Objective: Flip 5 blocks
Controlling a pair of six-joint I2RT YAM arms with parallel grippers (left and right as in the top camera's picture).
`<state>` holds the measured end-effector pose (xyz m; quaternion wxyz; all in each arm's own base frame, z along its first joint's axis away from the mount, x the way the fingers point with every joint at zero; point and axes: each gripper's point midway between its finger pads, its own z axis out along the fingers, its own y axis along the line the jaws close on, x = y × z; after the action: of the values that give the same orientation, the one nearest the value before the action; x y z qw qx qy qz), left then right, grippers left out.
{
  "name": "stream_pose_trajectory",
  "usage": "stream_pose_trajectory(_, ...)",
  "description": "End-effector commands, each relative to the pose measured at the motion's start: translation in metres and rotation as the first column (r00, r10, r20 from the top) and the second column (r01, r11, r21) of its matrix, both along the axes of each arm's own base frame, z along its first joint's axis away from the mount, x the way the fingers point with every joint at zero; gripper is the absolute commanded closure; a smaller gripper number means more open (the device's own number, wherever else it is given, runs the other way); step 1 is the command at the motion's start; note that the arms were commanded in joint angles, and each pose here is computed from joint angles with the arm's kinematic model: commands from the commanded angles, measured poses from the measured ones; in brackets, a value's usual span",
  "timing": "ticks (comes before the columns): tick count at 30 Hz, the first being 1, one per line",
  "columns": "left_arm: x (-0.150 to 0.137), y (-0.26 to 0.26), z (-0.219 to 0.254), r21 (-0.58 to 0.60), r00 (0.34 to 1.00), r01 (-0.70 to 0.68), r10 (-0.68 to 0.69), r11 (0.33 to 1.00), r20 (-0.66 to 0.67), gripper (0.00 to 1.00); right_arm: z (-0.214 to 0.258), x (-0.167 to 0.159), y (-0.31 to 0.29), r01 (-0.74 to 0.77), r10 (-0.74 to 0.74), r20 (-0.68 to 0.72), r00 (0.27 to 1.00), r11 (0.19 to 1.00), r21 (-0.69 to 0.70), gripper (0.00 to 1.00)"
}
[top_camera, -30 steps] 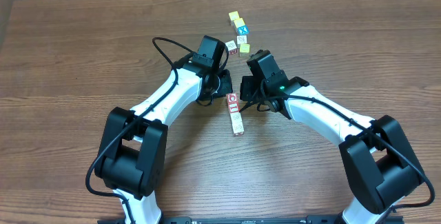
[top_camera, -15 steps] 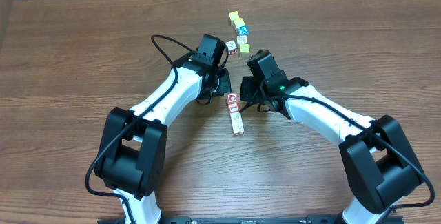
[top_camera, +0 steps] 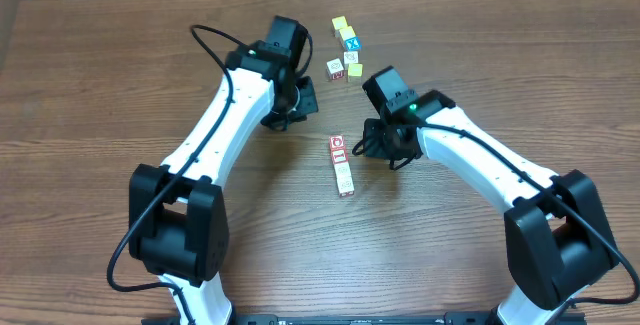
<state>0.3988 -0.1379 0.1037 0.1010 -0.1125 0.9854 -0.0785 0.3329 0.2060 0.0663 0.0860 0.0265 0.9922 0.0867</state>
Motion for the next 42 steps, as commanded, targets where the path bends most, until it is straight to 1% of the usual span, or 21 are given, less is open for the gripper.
stream_pose_trajectory(1, 0.012, 0.019, 0.060, 0.008, 0.987, -0.032, 0.030, 0.999, 0.160, 0.96, 0.061, 0.015, 0.003, 0.002, -0.008, 0.127, 0.992, 0.999, 0.054, 0.96)
stream_pose_trajectory(4, 0.005, 0.036, 0.096, -0.015, 0.969, -0.092, 0.093, 0.996, 0.229, 0.96, 0.082, 0.015, -0.006, 0.020, -0.028, 0.168, 0.985, 0.998, 0.052, 0.96)
stream_pose_trajectory(8, -0.012, 0.065, 0.137, -0.050, 0.939, -0.173, 0.180, 0.984, 0.293, 0.96, 0.102, 0.024, -0.031, 0.045, -0.052, 0.230, 0.972, 0.998, 0.036, 0.96)
stream_pose_trajectory(11, -0.025, 0.089, 0.151, -0.052, 0.925, -0.225, 0.230, 0.973, 0.301, 0.96, 0.106, 0.032, -0.054, 0.029, -0.029, 0.251, 0.968, 1.000, 0.004, 0.96)
stream_pose_trajectory(12, -0.028, 0.094, 0.152, -0.051, 0.923, -0.238, 0.243, 0.970, 0.298, 0.95, 0.106, 0.034, -0.062, 0.023, -0.019, 0.251, 0.968, 1.000, -0.011, 0.93)
stream_pose_trajectory(13, -0.031, 0.101, 0.152, -0.047, 0.922, -0.254, 0.257, 0.966, 0.288, 0.89, 0.106, 0.036, -0.068, 0.021, -0.015, 0.252, 0.968, 1.000, -0.019, 0.89)
stream_pose_trajectory(14, -0.034, 0.106, 0.151, -0.043, 0.922, -0.269, 0.270, 0.962, 0.277, 0.76, 0.105, 0.039, -0.077, 0.029, -0.021, 0.253, 0.967, 0.999, -0.027, 0.84)
stream_pose_trajectory(15, -0.036, 0.111, 0.149, -0.038, 0.923, -0.280, 0.280, 0.959, 0.265, 0.67, 0.105, 0.041, -0.082, 0.036, -0.027, 0.255, 0.966, 0.999, -0.030, 0.84)
stream_pose_trajectory(16, -0.037, 0.113, 0.146, -0.034, 0.924, -0.287, 0.286, 0.957, 0.255, 0.64, 0.105, 0.043, -0.088, 0.049, -0.039, 0.256, 0.966, 0.998, -0.031, 0.84)
stream_pose_trajectory(17, -0.039, 0.115, 0.144, -0.029, 0.926, -0.292, 0.290, 0.956, 0.243, 0.58, 0.105, 0.045, -0.094, 0.067, -0.057, 0.256, 0.965, 0.997, -0.030, 0.82)
stream_pose_trajectory(18, -0.040, 0.116, 0.142, -0.026, 0.927, -0.294, 0.292, 0.955, 0.235, 0.44, 0.105, 0.046, -0.099, 0.080, -0.070, 0.255, 0.964, 0.996, -0.030, 0.73)
stream_pose_trajectory(19, -0.040, 0.116, 0.141, -0.025, 0.928, -0.294, 0.292, 0.955, 0.231, 0.34, 0.105, 0.047, -0.102, 0.088, -0.077, 0.255, 0.964, 0.996, -0.031, 0.63)
stream_pose_trajectory(20, -0.041, 0.116, 0.140, -0.022, 0.930, -0.295, 0.292, 0.955, 0.224, 0.11, 0.105, 0.047, -0.108, 0.102, -0.090, 0.248, 0.965, 0.994, -0.033, 0.22)
stream_pose_trajectory(21, -0.042, 0.116, 0.140, -0.021, 0.931, -0.294, 0.291, 0.956, 0.221, 0.00, 0.104, 0.046, -0.112, 0.109, -0.098, 0.240, 0.966, 0.993, -0.037, 0.00)
stream_pose_trajectory(25, -0.041, 0.116, 0.140, -0.022, 0.930, -0.295, 0.292, 0.955, 0.222, 0.00, 0.102, 0.042, -0.115, 0.116, -0.103, 0.222, 0.970, 0.992, -0.043, 0.00)
stream_pose_trajectory(42, -0.041, 0.116, 0.140, -0.022, 0.930, -0.295, 0.292, 0.955, 0.222, 0.00, 0.102, 0.042, -0.115, 0.115, -0.103, 0.223, 0.969, 0.992, -0.043, 0.00)
